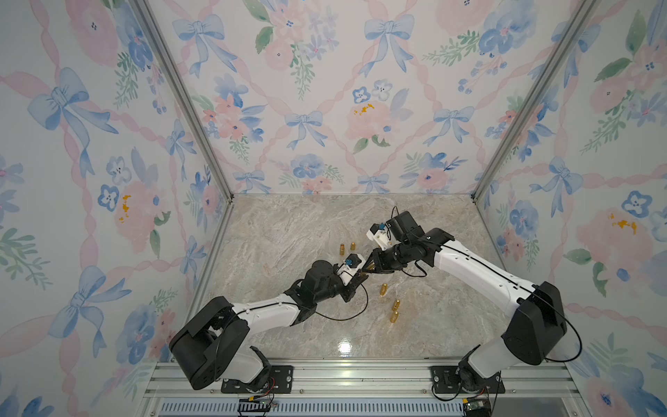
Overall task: Open the lipstick cap
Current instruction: Pick up the lipstick at the center of the board, then open the cover of the lipstick.
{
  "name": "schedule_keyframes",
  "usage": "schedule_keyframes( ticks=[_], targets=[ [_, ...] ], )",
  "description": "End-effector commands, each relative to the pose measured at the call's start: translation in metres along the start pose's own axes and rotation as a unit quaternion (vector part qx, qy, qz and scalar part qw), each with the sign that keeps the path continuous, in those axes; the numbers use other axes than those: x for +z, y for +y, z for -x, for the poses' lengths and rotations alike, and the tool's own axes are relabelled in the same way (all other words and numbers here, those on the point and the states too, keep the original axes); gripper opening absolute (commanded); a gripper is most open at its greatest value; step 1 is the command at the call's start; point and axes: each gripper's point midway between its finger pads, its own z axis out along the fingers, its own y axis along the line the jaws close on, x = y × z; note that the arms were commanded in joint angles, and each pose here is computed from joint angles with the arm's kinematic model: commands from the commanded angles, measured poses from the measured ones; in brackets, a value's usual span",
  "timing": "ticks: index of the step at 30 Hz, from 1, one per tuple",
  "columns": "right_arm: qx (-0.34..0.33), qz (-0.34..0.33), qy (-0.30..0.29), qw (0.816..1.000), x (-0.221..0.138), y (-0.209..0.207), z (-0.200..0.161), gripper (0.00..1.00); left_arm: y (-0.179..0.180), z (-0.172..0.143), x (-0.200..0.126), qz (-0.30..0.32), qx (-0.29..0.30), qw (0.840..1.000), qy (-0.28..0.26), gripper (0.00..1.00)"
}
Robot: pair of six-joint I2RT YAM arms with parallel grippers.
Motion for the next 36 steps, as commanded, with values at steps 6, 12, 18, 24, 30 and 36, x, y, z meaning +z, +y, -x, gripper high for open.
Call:
schedule_keyframes(
  ticks=[6,12,18,24,30,36],
  targets=[
    [-0.009,0.005,0.009,1.000,0.002,0.005,-0.003,0.22,0.007,0.018,-0.002,0.014,-0.010,0.999,-0.027,0.02],
    [-0.022,0.010,-0.009,1.000,-0.008,0.013,0.005,0.33,0.008,0.011,-0.008,0.022,-0.016,0.999,-0.023,0.00],
    [-0.030,0.008,-0.031,0.999,-0.018,0.019,0.013,0.46,0.007,0.002,-0.015,0.028,-0.022,0.999,-0.017,0.00],
    [-0.033,0.011,-0.021,0.999,-0.008,0.022,0.010,0.40,0.008,0.000,-0.016,0.030,-0.027,0.999,-0.016,0.00],
    [-0.041,-0.009,-0.018,0.999,-0.004,0.018,0.009,0.29,0.010,0.002,-0.017,0.037,-0.027,0.999,-0.018,0.00],
    [-0.047,-0.023,-0.016,0.998,-0.005,0.013,0.010,0.27,0.013,-0.001,-0.018,0.047,-0.030,0.998,-0.015,0.00]
  ],
)
